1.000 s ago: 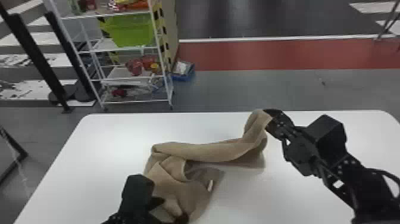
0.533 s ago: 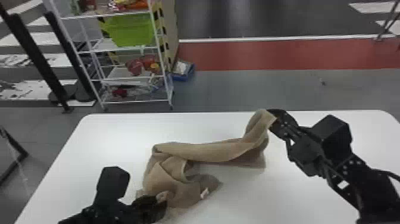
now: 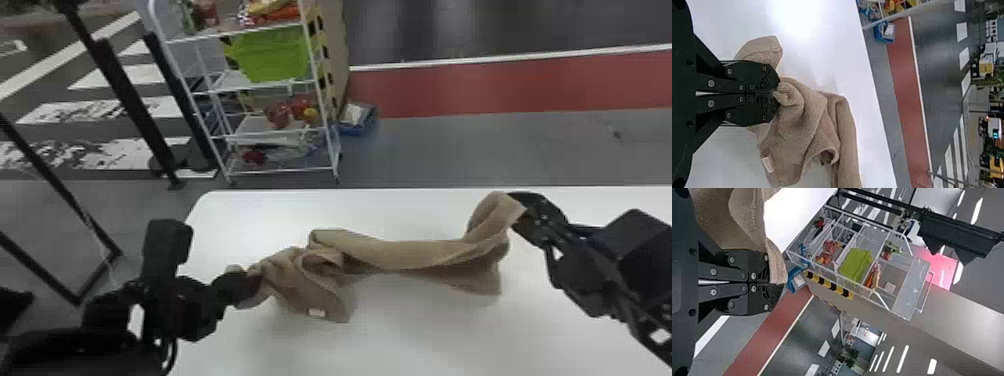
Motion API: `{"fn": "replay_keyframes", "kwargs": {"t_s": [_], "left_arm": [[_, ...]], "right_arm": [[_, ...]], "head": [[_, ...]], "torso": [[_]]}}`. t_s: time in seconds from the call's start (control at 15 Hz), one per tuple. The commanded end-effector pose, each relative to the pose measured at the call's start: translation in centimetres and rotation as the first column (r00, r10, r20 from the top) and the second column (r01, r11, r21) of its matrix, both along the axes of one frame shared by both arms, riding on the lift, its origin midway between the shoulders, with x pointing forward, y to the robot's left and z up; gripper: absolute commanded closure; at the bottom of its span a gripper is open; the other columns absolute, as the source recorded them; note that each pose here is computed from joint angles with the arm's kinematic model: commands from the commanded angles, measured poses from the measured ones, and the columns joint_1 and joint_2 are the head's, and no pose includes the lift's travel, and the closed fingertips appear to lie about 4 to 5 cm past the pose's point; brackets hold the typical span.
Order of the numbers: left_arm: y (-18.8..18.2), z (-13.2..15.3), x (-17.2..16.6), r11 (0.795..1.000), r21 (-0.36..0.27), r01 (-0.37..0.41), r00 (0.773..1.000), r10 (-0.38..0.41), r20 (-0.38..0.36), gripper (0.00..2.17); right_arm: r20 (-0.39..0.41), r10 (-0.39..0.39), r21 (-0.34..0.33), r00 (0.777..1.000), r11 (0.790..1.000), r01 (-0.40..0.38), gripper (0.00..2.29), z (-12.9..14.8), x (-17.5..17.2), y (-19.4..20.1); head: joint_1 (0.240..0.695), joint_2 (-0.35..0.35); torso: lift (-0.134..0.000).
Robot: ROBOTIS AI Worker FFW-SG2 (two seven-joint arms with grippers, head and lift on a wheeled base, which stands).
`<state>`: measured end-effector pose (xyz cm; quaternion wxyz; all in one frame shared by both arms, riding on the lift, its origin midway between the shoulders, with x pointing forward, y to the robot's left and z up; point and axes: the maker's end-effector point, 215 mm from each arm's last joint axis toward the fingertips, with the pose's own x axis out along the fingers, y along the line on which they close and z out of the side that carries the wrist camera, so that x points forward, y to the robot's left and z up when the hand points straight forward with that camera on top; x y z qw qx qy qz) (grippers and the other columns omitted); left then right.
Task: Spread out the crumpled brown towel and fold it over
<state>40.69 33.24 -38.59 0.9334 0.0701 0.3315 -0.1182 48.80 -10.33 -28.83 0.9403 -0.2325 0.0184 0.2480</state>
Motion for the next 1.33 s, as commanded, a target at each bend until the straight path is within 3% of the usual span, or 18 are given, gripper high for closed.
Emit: {"fn": "replay_keyframes", "kwargs": {"t_s": [0.0, 0.07, 0.13, 0.33, 0.53, 0.67, 1.0, 1.27], "left_arm": [[2.2, -0.6, 1.1, 0.997, 0.024, -0.073, 0.997, 0.073, -0.005, 1.51], [2.3, -1.2, 1.0, 0.995, 0.048, -0.089, 0.996, 0.09, -0.012, 0.55], [1.8, -2.0, 0.6, 0.994, 0.064, -0.089, 0.996, 0.09, -0.023, 0.0], [-1.7, -2.5, -0.7, 0.999, 0.034, -0.024, 0.999, 0.025, -0.036, 0.03], [-4.8, -2.3, -2.0, 0.998, -0.068, 0.006, 0.999, -0.009, -0.053, 0.05], [-4.8, -2.4, -2.5, 0.998, -0.07, -0.006, 0.998, 0.001, -0.059, 0.06], [-9.5, -3.1, -6.1, 0.998, -0.06, 0.03, 0.996, -0.035, -0.078, 0.06], [-13.1, -3.8, -6.6, 0.994, -0.077, 0.079, 0.992, -0.086, -0.088, 0.12]], "right_arm": [[0.005, 0.015, 0.001, 1.0, 1.0, -0.015, 2.15, -0.2, -0.5, 0.6], [0.004, 0.018, 0.002, 1.0, 1.0, -0.018, 2.15, -0.2, -0.6, 0.7], [0.002, 0.019, 0.002, 1.0, 1.0, -0.019, 2.15, -0.3, -0.6, 0.8], [0.002, 0.027, 0.004, 1.0, 1.0, -0.027, 2.15, -0.3, -0.7, 1.3], [0.004, 0.034, 0.006, 0.999, 0.999, -0.034, 2.15, -0.2, -0.7, 1.7], [0.002, 0.038, 0.008, 0.999, 0.999, -0.038, 2.15, -0.2, -0.8, 1.9], [-0.001, 0.04, 0.008, 0.999, 0.999, -0.04, 2.15, -0.4, -0.8, 2.0], [-0.004, 0.04, 0.008, 0.999, 0.999, -0.04, 2.15, -0.5, -0.9, 2.0]], "head": [[0.695, 0.264], [0.695, 0.292], [0.695, 0.303], [0.695, 0.308], [0.695, 0.281], [0.695, 0.258], [0.695, 0.247], [0.695, 0.197]], "torso": [[-0.122], [-0.122], [-0.122], [-0.122], [-0.122], [-0.122], [-0.122], [-0.122]]}}
